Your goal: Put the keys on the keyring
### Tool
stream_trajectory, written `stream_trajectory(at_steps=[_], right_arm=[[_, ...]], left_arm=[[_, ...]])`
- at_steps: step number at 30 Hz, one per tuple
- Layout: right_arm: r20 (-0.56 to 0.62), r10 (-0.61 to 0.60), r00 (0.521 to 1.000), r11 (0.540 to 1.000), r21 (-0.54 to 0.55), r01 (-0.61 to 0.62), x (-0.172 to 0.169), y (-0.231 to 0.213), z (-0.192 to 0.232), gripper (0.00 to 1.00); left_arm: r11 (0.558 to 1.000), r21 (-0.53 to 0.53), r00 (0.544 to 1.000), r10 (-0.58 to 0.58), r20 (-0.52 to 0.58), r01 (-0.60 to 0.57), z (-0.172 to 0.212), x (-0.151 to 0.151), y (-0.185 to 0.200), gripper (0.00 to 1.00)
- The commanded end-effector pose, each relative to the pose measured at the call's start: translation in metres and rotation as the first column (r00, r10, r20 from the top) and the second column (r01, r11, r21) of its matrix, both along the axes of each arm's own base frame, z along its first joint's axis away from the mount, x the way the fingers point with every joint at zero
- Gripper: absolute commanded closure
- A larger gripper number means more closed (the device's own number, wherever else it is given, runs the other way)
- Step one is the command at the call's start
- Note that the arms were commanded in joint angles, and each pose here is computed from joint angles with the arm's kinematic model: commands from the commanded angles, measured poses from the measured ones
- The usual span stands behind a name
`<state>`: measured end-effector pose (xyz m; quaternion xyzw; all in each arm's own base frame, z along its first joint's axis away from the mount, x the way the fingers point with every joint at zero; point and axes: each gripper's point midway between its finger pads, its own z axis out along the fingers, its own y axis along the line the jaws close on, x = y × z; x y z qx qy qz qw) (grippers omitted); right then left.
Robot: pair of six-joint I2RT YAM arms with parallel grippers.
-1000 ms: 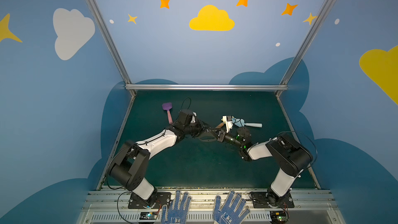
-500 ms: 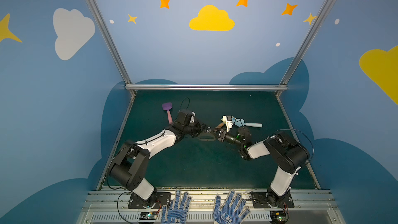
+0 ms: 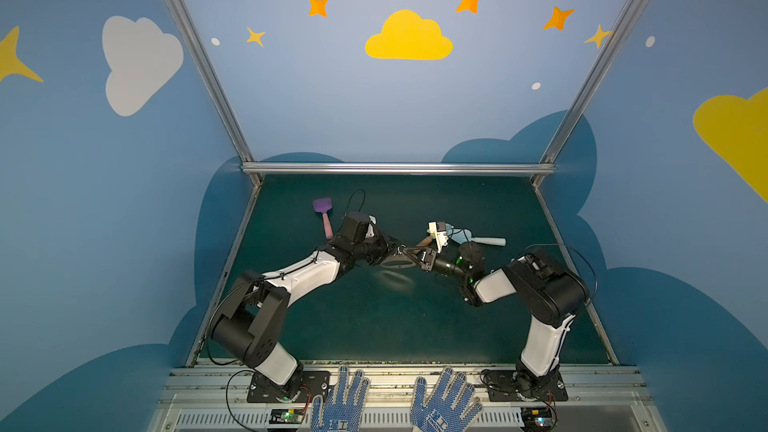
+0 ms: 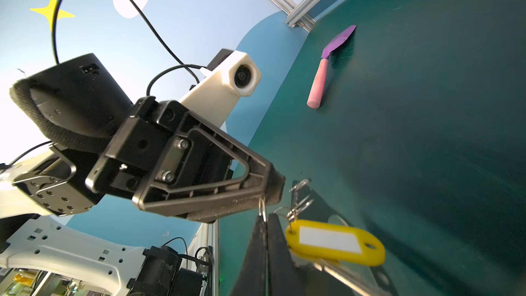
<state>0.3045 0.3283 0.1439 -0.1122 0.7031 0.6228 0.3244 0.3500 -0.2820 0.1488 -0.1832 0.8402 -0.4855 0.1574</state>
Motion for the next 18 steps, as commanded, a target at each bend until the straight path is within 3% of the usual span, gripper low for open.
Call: stream_trajectory(at_steps=[1, 10, 18], right_arm=[[0.031, 0.038, 0.999, 0.999, 0.027, -0.039, 0.000, 0.009, 0.013, 1.00], [-0.006, 0.054, 0.999, 0.998, 0.027, -0.054, 0.004, 0.013, 0.009, 1.00], [-0.048, 0.050, 0.998, 0.999, 0.013, -0.049, 0.008, 0.011, 0.002, 1.00]], left_arm=[[0.993, -0.060, 0.995, -0.095, 0.038, 0.097, 0.014, -0.012, -0.018, 0.86], [0.988, -0.084, 0.991, -0.124, 0.051, 0.128, 0.017, -0.013, -0.024, 0.90], [0.983, -0.112, 0.987, -0.137, 0.084, 0.146, 0.023, -0.016, -0.026, 0.85]])
